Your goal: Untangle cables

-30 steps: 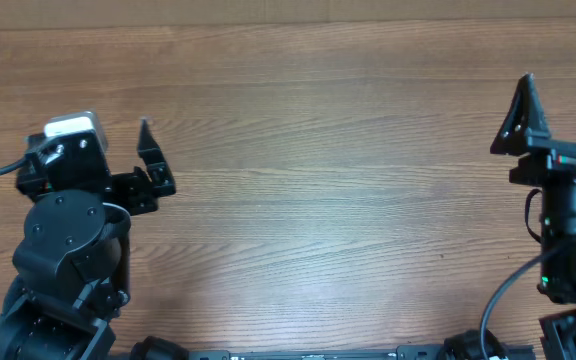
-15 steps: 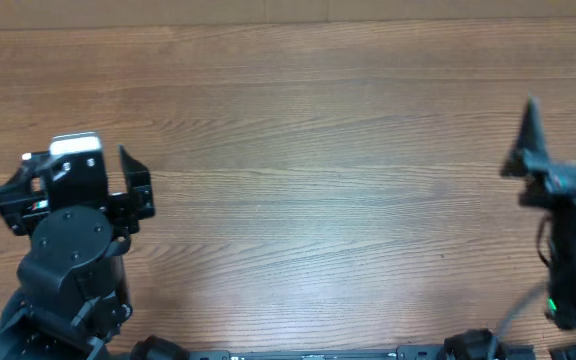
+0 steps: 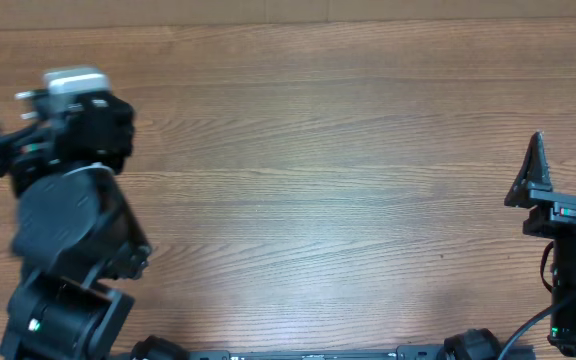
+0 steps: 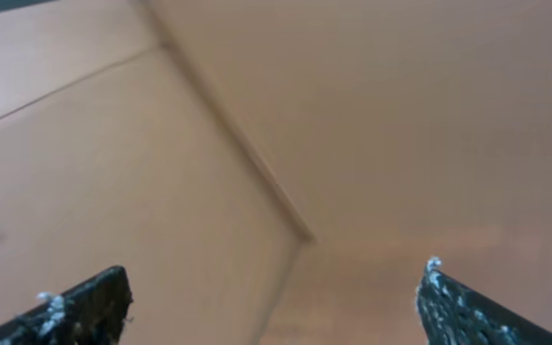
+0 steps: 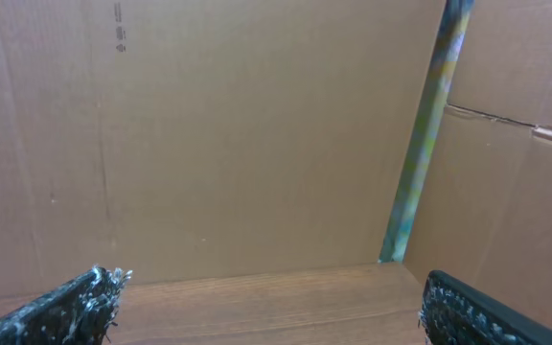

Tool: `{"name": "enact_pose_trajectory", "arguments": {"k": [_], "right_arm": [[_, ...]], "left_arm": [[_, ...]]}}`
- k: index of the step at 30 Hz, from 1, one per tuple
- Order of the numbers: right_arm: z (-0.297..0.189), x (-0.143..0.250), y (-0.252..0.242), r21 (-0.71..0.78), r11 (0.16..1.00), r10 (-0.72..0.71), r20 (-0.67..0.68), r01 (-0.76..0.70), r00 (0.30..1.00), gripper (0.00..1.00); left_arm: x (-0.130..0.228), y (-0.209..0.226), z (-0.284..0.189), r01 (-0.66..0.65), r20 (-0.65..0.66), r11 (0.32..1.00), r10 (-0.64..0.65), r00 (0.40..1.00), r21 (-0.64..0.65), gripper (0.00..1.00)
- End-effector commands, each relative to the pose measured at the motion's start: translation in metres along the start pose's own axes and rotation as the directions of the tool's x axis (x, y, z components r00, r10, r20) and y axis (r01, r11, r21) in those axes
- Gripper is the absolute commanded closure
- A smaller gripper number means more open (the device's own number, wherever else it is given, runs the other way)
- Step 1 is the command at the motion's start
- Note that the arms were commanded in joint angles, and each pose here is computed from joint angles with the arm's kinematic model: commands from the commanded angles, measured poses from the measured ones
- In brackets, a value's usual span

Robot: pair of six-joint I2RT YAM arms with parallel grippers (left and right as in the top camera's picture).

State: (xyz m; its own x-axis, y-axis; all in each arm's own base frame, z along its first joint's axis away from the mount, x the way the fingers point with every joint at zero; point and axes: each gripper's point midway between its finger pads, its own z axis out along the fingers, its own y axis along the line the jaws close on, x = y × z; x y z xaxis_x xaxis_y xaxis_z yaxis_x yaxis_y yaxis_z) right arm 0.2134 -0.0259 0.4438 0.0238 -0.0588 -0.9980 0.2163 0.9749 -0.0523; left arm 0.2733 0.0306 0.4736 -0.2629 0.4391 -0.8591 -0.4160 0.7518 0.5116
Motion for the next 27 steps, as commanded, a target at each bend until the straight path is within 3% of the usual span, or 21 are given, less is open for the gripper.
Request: {"name": "enact_pose_trajectory", "arguments": {"k": [1,4,11,19,27], "right_arm": [[-0.001,-0.002,-0.003,0.012,1.0,-0.002,0.011,0.002,1.0,0.0],[-0.009,-0.007,-0.007,0.013,1.0,0.009,0.034,-0.01,0.999,0.0],[-0.036,-0.016,-0.023,0.031,0.999,0.037,0.095,-0.04,0.995,0.0],[-0.039,-0.018,-0.028,0.053,0.998,0.038,0.106,-0.044,0.994,0.0],[-0.038,-0.018,-0.028,0.052,0.998,0.038,0.104,-0.043,0.994,0.0]], "left_arm": [[0.016,-0.026,-0.006,-0.11,0.003,0.983,0.11,0.994,0.145,0.06],[0.036,-0.022,-0.014,-0.078,-0.021,0.984,0.083,0.996,0.162,0.11],[0.09,0.02,-0.026,0.032,-0.097,0.999,-0.031,0.995,0.017,0.14],[0.096,0.022,-0.034,0.114,-0.084,0.993,-0.111,0.99,0.027,0.13],[0.088,0.01,-0.017,0.114,-0.084,0.993,-0.111,0.99,0.026,0.0]]}}
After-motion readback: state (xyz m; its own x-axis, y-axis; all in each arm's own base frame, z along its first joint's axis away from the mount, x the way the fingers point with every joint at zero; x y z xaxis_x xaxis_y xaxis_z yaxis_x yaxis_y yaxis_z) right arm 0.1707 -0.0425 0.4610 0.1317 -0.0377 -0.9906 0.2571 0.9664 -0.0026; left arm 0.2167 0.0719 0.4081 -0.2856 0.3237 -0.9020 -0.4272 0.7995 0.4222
